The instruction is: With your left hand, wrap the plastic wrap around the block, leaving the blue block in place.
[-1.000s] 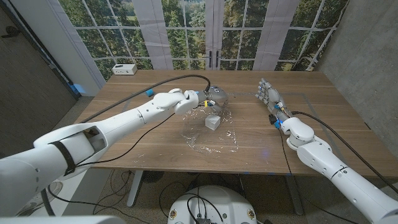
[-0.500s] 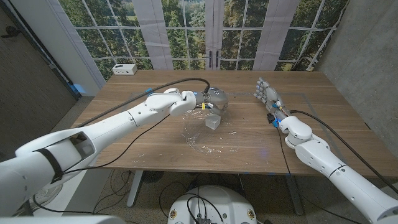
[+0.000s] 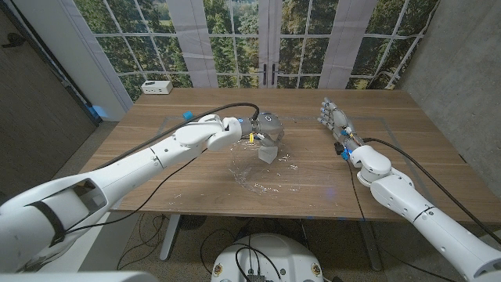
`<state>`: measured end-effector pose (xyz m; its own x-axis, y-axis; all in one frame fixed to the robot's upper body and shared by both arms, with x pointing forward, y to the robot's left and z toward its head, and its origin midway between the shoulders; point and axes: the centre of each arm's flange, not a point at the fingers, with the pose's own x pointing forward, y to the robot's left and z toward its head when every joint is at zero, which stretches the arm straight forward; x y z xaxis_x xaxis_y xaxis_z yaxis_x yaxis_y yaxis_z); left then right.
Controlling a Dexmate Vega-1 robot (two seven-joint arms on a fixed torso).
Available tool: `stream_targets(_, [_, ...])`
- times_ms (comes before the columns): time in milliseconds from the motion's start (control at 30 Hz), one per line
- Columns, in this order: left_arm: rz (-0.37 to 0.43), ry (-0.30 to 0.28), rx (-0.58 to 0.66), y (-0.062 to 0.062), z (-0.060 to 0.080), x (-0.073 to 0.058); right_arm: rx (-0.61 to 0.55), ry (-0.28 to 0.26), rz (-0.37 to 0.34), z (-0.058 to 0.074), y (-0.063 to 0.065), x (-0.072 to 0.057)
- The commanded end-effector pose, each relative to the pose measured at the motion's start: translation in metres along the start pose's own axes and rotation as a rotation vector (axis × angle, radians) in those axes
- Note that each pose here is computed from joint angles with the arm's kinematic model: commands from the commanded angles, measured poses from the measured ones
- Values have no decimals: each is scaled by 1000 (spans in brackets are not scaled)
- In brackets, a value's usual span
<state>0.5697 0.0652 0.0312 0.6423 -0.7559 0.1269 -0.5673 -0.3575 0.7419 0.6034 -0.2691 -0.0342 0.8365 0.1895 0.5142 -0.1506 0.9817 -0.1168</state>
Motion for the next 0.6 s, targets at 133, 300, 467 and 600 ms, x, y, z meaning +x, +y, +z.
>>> stream_targets(133, [129, 45, -216, 5, -15, -19, 2, 10, 6, -2, -1, 4])
stream_targets(300, [131, 57, -312, 13, -26, -19, 11, 11, 5, -4, -1, 4])
stream_targets(467, [107, 149, -264, 11, -40, -10, 15, 9, 5, -4, -2, 4])
stream_targets(600, [-71, 133, -192, 20, -46, -1, 21, 16, -5, -3, -4, 3])
